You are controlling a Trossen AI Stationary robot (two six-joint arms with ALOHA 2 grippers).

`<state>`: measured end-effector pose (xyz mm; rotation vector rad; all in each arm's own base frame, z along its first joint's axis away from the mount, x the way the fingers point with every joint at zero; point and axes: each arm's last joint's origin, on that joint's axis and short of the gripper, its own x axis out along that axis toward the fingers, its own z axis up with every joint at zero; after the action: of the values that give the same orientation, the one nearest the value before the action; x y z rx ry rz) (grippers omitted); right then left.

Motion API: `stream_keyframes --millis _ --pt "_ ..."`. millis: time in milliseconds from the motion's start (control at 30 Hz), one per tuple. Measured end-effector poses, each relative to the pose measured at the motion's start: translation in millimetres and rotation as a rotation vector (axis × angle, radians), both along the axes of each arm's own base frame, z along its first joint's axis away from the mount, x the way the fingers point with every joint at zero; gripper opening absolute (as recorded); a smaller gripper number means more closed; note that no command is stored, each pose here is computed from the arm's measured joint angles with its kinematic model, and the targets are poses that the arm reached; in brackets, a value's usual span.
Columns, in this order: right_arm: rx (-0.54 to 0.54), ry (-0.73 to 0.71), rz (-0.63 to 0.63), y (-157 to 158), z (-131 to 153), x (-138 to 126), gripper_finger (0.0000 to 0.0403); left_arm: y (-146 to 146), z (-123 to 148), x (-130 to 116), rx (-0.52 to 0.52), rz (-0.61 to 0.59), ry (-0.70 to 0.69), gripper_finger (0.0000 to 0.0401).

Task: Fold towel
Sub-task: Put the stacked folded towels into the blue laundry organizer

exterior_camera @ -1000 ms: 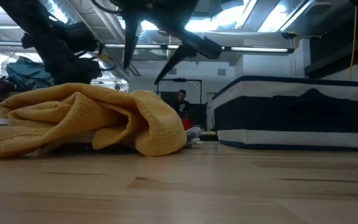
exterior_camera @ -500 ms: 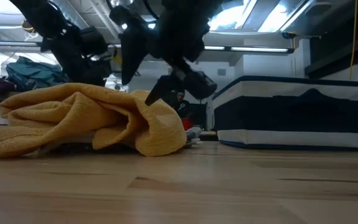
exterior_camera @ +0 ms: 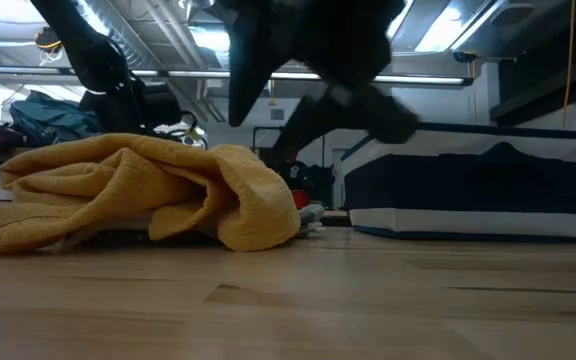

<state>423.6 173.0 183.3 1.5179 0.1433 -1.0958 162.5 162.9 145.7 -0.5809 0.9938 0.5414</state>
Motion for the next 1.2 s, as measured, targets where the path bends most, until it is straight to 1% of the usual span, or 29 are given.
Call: stream_keyframes --millis 100,200,367,567,667,833,933,1033,1200 --pt "0.027 0.003 0.019 9.0 -0.3 -3.7 0.0253 0.6 -4.9 0.7 -0.018 -0.001 0.015 0.0219" --pt "0.051 0.018 0.027 7.9 -0.9 -3.3 0.0253 0.2 -6.8 0.6 -0.033 0.001 0.022 0.0219" --pt "0.037 0.070 0.009 -1.5 -8.9 -1.6 0.0253 -5.4 -7.5 0.6 -0.136 -0.041 -0.024 0.0219" --pt "0.030 0.155 0.008 -7.8 -18.0 -3.8 0.0253 -7.2 -7.6 1.1 -0.155 -0.051 -0.031 0.0219" --pt "0.019 0.167 -0.004 -11.0 -27.6 -0.5 0.0253 -8.2 -8.0 0.3 -0.169 -0.052 -0.024 0.0219" --pt "0.018 0.133 -0.041 -23.1 -46.5 13.4 0.0253 -10.2 -8.8 -1.4 -0.194 -0.054 -0.009 0.0219" --pt "-0.020 0.081 -0.076 -29.2 -61.9 23.0 0.0253 -12.3 -9.5 -3.0 -0.220 -0.057 0.004 0.0219" --pt "-0.037 0.012 -0.102 -31.2 -70.5 31.5 0.0253 -14.6 -9.9 -4.6 -0.254 -0.062 0.011 0.0219" --pt "-0.047 -0.010 -0.117 -34.3 -77.4 35.7 0.0253 -18.6 -10.4 -6.7 -0.295 -0.065 0.035 0.0219"
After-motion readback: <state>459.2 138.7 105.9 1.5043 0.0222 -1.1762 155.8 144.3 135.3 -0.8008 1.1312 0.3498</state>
